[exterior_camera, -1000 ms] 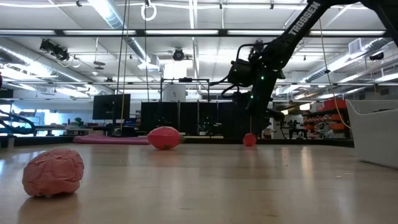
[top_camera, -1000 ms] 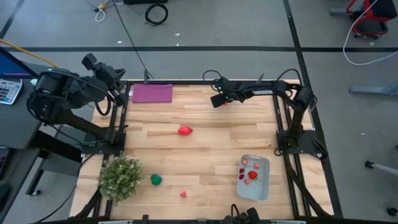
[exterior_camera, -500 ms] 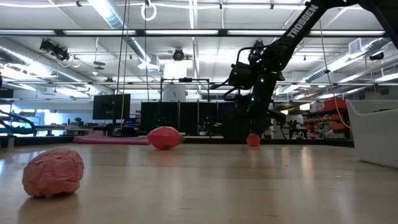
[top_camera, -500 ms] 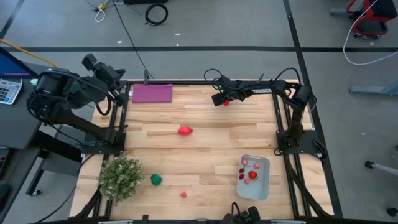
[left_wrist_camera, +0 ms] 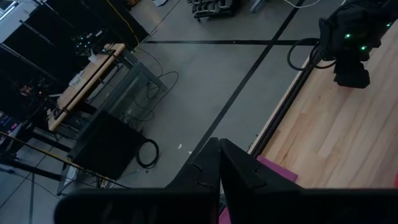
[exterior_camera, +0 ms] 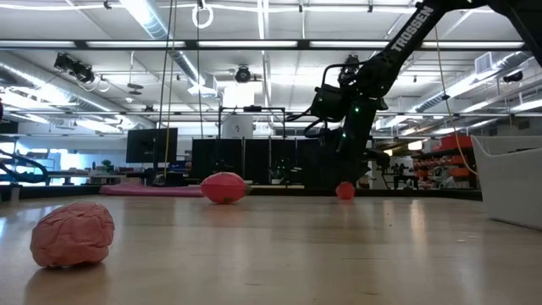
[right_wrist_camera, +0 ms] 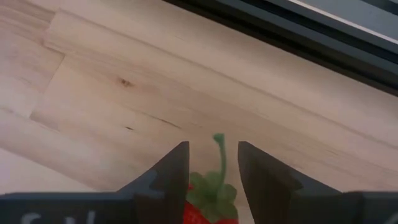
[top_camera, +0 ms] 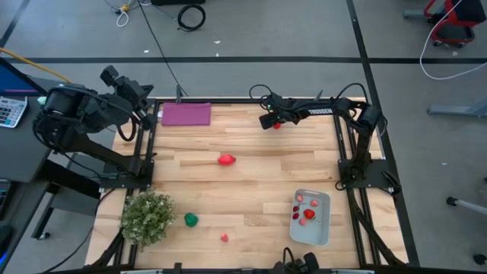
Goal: Pick and placing Produce into tupperware
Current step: Put the red strawberry into the gray bin
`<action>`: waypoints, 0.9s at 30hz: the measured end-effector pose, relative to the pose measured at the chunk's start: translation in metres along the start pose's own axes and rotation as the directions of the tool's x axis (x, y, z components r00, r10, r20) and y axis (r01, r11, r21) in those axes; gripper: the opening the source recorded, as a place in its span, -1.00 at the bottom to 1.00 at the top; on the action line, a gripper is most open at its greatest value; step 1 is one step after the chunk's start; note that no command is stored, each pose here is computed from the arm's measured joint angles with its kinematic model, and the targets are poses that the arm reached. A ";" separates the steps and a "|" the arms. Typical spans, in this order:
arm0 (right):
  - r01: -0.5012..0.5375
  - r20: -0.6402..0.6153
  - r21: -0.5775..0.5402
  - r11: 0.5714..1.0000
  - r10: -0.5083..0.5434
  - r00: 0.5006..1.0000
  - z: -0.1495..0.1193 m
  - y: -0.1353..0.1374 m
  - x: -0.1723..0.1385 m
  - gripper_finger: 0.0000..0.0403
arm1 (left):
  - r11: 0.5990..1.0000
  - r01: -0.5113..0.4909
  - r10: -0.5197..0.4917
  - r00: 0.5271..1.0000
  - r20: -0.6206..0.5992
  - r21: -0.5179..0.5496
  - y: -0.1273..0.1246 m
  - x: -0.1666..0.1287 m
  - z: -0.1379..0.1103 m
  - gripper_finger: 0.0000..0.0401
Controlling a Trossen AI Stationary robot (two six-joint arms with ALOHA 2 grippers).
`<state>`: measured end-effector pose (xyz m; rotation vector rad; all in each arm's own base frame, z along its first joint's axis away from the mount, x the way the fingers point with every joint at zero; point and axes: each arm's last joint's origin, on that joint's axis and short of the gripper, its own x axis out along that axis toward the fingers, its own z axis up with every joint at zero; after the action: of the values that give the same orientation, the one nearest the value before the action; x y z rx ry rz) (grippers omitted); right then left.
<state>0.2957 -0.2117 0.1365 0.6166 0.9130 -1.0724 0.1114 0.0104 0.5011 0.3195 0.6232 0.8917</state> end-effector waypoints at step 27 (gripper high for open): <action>0.087 0.220 -0.263 0.961 -0.028 0.975 -0.023 0.046 -0.080 -0.98 | 0.999 0.000 0.000 1.000 -0.001 -0.052 0.000 0.000 0.000 -0.88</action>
<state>0.3159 -0.1386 0.1939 0.2425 0.8736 -1.0215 0.1115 0.0104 0.5010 0.2722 0.5994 0.9070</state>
